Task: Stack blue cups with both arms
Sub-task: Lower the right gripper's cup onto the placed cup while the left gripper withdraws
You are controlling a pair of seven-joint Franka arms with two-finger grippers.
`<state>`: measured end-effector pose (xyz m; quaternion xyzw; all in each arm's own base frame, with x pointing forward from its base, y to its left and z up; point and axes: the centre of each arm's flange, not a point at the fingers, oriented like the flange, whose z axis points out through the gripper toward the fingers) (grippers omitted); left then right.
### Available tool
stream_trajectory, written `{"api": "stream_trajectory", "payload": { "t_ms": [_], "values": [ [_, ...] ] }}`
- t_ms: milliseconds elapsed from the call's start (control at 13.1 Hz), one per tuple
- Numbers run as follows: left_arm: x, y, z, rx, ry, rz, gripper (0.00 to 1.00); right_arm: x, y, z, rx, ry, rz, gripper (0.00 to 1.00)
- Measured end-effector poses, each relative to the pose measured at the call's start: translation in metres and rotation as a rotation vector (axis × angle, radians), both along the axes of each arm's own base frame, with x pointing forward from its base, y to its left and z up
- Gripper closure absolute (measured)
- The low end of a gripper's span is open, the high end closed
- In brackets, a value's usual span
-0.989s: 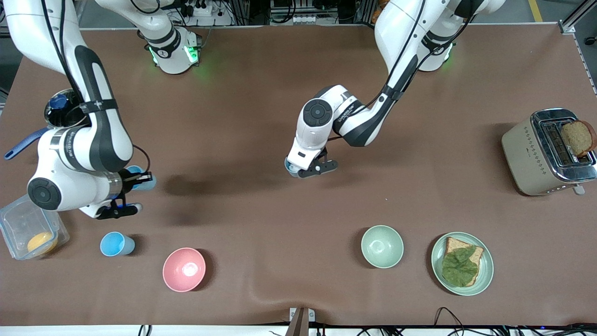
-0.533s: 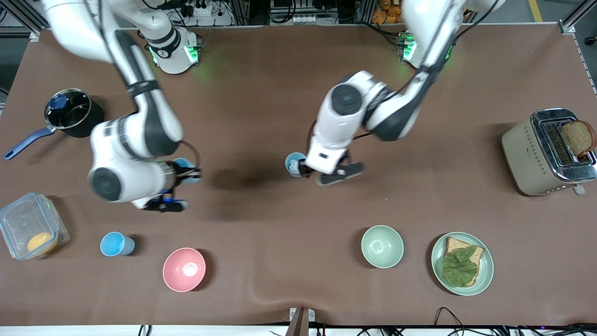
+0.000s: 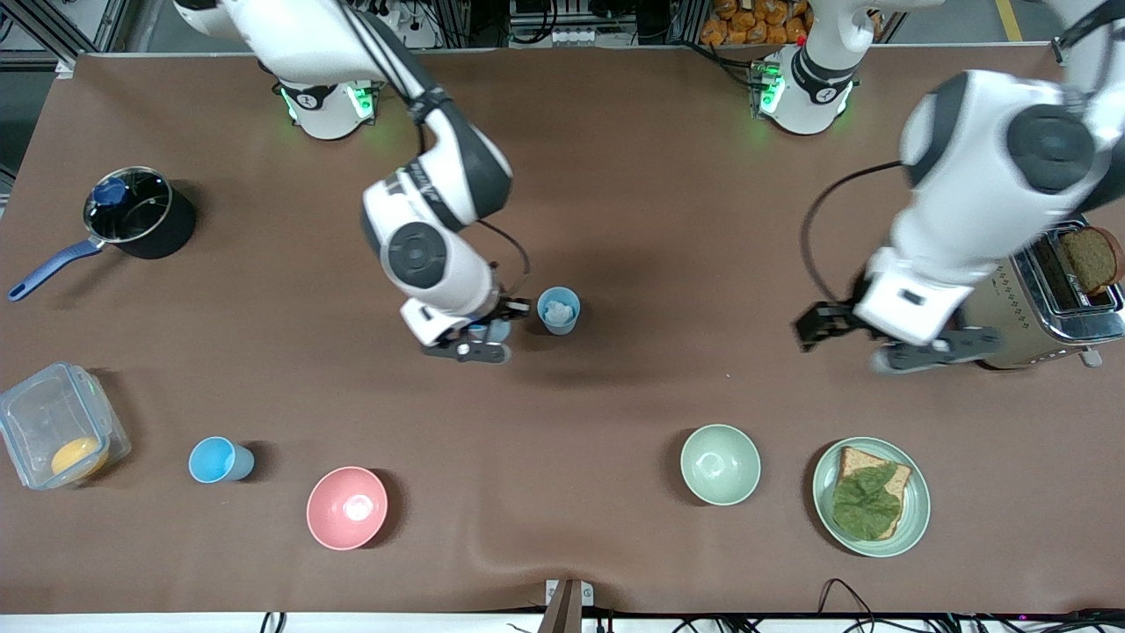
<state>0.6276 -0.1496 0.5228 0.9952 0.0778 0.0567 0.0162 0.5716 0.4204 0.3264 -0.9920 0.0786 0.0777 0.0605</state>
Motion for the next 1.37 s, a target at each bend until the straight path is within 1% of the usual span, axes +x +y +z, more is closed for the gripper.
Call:
{"api": "stream_trajectory", "payload": {
  "t_ms": [228, 457, 609, 761, 913, 1141, 1370],
  "values": [
    [-0.004, 0.038, 0.017, 0.019, 0.011, -0.035, 0.00, -0.003, 0.030, 0.001, 0.022, -0.008, -0.017, 0.94],
    [-0.014, 0.045, 0.034, 0.067, 0.013, -0.051, 0.00, -0.004, 0.040, 0.012, 0.051, -0.010, -0.023, 0.94],
    [-0.020, 0.049, 0.045, 0.088, 0.010, -0.052, 0.00, -0.005, 0.042, 0.014, 0.063, 0.000, -0.028, 0.94],
    [-0.025, 0.061, 0.052, 0.100, 0.024, -0.068, 0.00, -0.011, 0.049, 0.010, 0.058, 0.013, -0.035, 0.94],
    [-0.028, 0.070, 0.058, 0.106, 0.020, -0.082, 0.00, -0.015, 0.055, 0.003, 0.054, 0.023, -0.037, 0.94],
    [-0.035, 0.076, 0.065, 0.110, 0.032, -0.074, 0.00, -0.017, 0.058, -0.003, 0.066, 0.048, -0.074, 0.94],
    [-0.041, 0.085, 0.070, 0.114, 0.045, -0.072, 0.00, -0.017, 0.059, -0.003, 0.064, 0.054, -0.101, 0.94]
  ]
}}
